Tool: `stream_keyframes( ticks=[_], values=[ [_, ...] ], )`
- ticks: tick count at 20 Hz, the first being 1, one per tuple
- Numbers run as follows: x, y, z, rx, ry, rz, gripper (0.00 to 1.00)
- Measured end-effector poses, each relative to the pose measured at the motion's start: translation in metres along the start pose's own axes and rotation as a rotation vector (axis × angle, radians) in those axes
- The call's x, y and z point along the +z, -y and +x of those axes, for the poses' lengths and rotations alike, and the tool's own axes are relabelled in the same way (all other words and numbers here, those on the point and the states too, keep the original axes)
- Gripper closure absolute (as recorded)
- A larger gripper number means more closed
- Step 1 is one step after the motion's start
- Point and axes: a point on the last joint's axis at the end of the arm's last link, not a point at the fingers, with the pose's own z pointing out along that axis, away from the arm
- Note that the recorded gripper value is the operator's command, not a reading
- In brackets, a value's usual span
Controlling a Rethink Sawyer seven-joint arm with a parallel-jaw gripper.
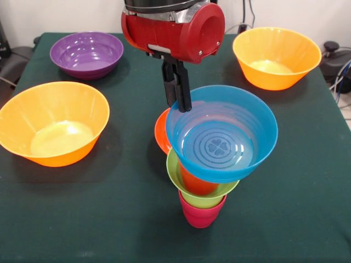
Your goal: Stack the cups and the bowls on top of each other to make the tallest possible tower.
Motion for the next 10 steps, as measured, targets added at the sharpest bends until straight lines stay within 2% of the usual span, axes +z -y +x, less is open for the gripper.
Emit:
stream_keyframes(
  ticks=[10],
  values=[
    [0.001, 0.0012, -0.0003, -0.005, 0.005, 0.005, 1.0]
  ],
)
